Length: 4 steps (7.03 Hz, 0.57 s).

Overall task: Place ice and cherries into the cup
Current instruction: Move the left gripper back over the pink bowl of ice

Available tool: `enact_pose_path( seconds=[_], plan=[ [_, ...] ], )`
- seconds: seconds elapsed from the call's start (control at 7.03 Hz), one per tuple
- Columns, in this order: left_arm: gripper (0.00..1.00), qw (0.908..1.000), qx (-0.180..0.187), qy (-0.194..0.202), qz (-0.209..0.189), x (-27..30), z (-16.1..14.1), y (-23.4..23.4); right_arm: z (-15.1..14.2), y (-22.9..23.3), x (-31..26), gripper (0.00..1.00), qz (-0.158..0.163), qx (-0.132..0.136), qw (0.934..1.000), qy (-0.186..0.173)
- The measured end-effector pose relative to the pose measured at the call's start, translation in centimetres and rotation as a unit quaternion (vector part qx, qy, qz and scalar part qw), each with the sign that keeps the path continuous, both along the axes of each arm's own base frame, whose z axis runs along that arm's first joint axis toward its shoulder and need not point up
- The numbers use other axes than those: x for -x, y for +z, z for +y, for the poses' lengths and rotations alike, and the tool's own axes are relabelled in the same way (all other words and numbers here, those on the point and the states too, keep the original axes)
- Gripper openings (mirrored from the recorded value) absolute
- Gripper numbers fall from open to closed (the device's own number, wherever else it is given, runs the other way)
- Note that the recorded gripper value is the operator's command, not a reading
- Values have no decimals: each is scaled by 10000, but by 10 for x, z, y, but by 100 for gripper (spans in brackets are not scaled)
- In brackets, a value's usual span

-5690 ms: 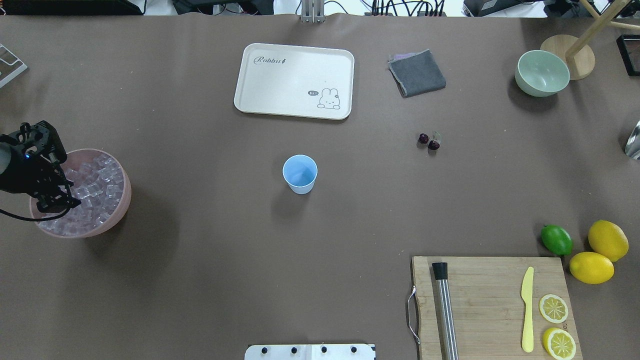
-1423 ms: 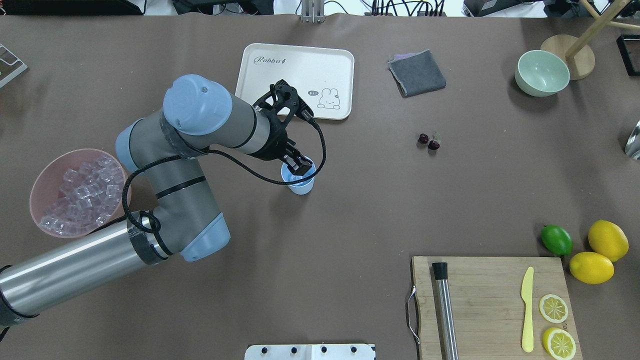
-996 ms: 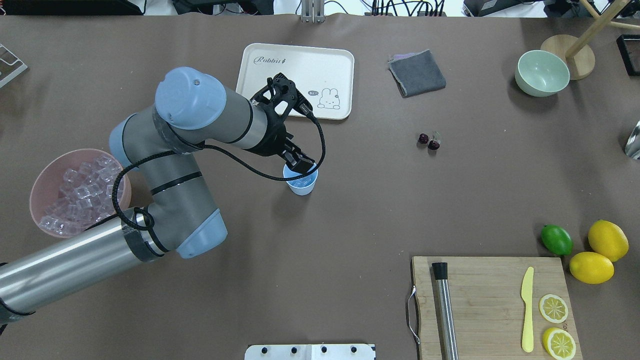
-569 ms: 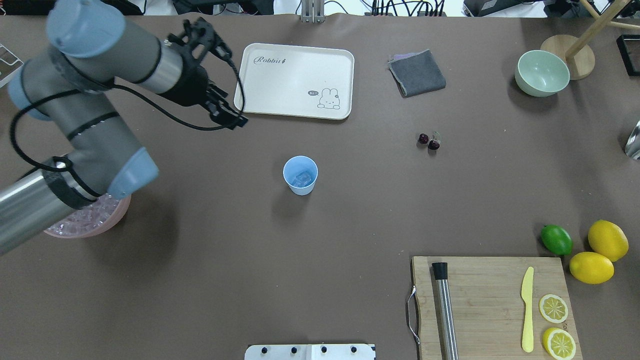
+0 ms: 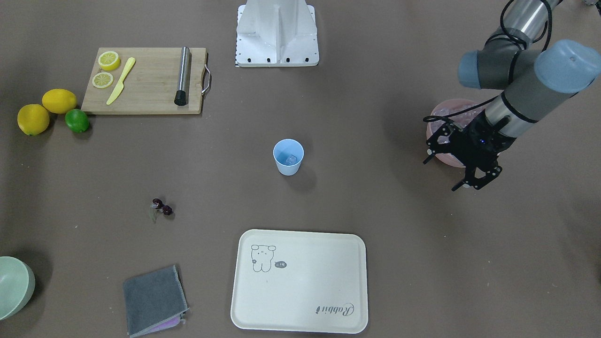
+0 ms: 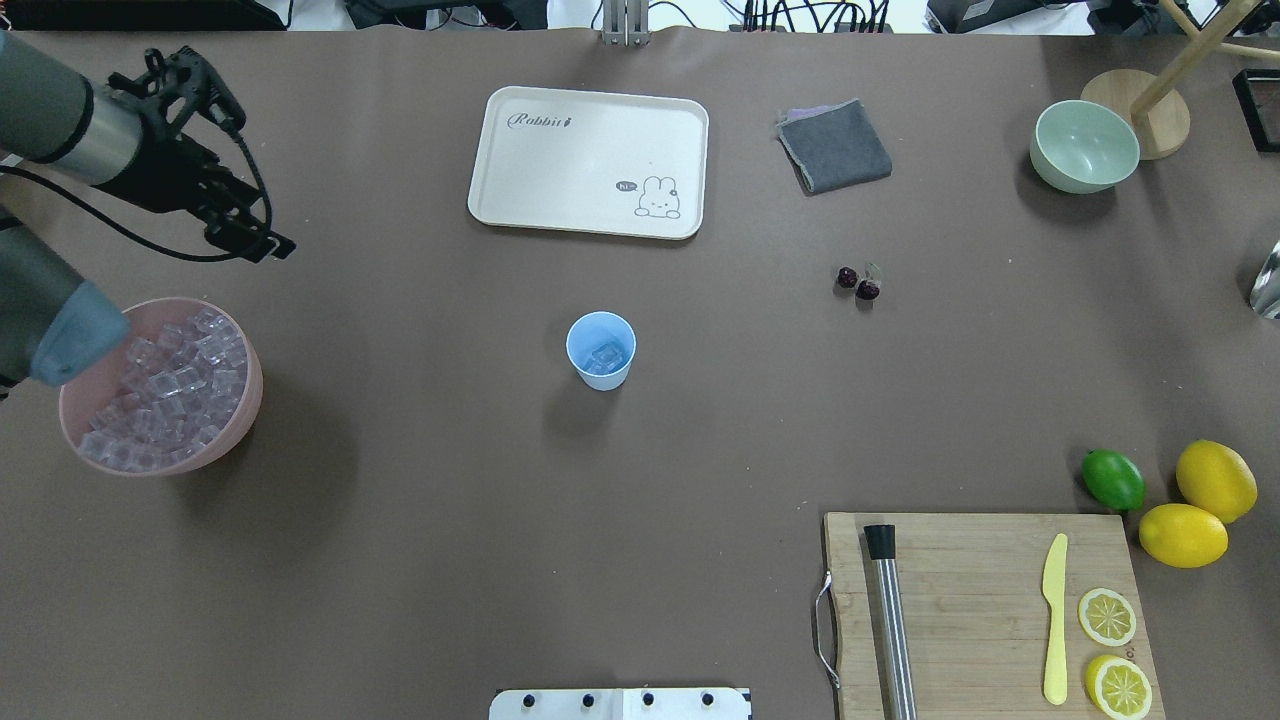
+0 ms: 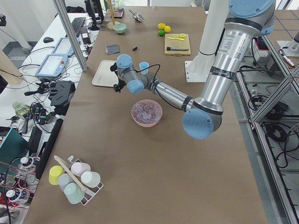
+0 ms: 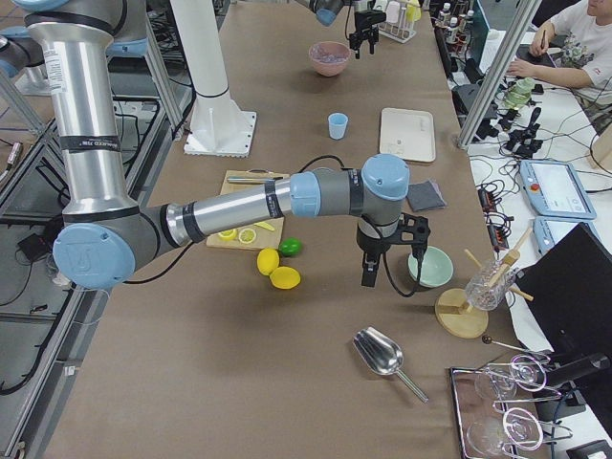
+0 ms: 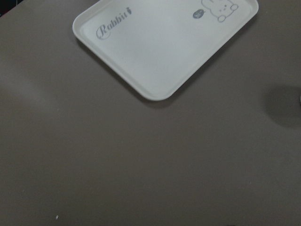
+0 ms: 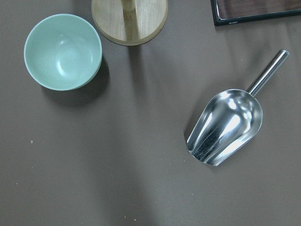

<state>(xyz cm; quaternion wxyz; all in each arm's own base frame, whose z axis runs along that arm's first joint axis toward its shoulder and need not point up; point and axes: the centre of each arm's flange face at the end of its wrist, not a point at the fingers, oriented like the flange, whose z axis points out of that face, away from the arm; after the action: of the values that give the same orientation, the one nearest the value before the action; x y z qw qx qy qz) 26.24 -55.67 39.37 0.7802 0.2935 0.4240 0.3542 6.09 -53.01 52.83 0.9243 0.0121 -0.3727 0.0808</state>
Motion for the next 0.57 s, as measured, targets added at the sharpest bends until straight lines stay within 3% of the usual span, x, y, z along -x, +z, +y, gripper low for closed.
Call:
enact_pose_path(
  seconds=[0.57],
  plan=[
    [82,9982,-323,472,-153,59,29,64,-3,-3,0,100,3,-140,9999,-12]
  ],
)
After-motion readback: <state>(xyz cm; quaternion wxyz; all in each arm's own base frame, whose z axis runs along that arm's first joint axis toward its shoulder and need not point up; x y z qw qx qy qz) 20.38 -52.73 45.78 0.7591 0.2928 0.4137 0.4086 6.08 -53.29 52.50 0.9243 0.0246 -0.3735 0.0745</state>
